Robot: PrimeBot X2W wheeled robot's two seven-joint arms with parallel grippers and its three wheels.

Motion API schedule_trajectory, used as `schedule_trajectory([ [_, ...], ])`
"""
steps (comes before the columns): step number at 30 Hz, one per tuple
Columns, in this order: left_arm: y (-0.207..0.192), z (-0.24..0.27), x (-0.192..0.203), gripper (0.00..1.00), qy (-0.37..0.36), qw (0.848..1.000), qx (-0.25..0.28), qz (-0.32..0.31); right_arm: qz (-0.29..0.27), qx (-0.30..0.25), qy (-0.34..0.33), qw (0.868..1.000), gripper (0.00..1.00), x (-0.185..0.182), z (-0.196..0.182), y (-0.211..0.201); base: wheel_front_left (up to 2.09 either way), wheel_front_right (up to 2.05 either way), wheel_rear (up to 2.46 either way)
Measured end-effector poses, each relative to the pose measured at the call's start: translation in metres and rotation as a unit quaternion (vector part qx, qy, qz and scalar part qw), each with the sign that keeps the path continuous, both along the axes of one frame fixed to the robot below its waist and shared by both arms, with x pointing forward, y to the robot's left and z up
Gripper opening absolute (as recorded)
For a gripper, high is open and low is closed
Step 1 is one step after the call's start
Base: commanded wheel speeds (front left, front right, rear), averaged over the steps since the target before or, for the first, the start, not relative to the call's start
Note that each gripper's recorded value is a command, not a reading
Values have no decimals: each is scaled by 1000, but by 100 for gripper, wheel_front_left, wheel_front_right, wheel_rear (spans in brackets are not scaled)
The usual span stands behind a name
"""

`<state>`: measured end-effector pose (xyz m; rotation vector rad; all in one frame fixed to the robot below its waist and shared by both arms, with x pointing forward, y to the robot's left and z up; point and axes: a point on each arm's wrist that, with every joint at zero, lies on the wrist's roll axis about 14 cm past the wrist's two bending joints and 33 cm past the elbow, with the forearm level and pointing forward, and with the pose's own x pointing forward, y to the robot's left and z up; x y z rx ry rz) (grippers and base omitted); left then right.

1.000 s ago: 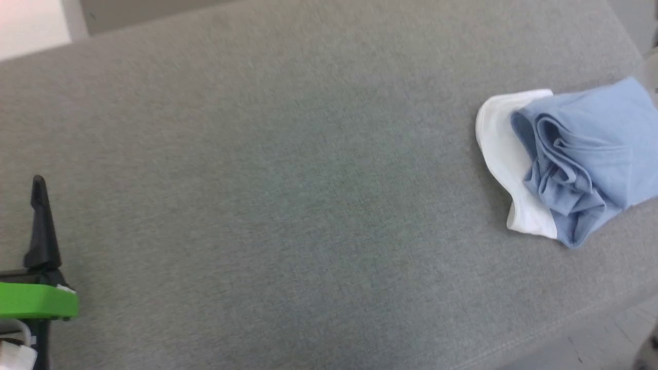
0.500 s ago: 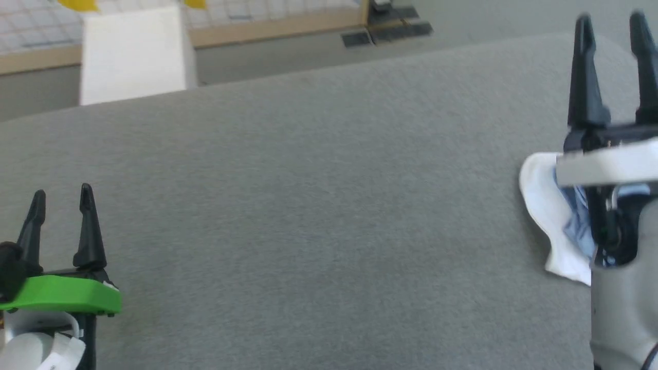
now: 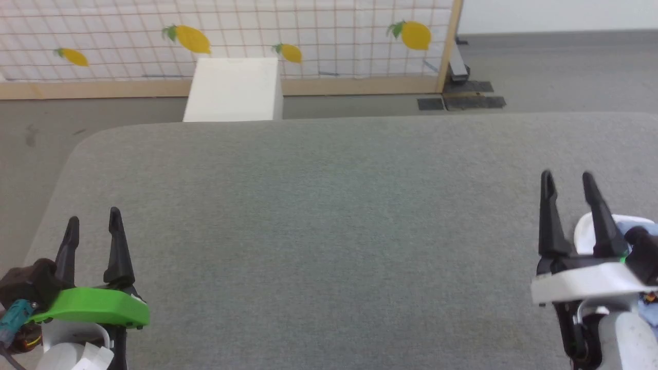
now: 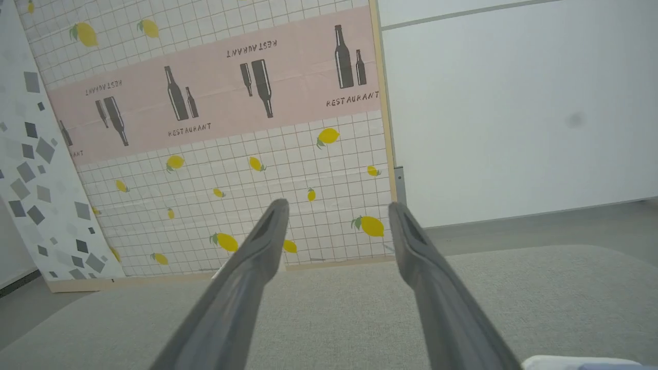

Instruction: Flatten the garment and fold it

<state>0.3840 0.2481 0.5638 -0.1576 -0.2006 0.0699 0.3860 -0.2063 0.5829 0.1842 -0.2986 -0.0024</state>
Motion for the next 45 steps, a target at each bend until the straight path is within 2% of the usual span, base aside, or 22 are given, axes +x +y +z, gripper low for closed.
schedule_trajectory([
  [6, 4, -5, -12, 100, 6, 1000, -1, 5, 16, -3, 20, 1000, 100, -8, -16, 12, 0, 0, 0],
  [19, -11, -49, -17, 100, 74, 997, 10, -25, 15, -18, 94, 995, 100, -18, -62, 11, 0, 0, 0],
  [45, -22, -54, -18, 100, 82, 996, 17, -42, 13, -20, 117, 993, 100, -19, -69, 8, 0, 0, 0],
])
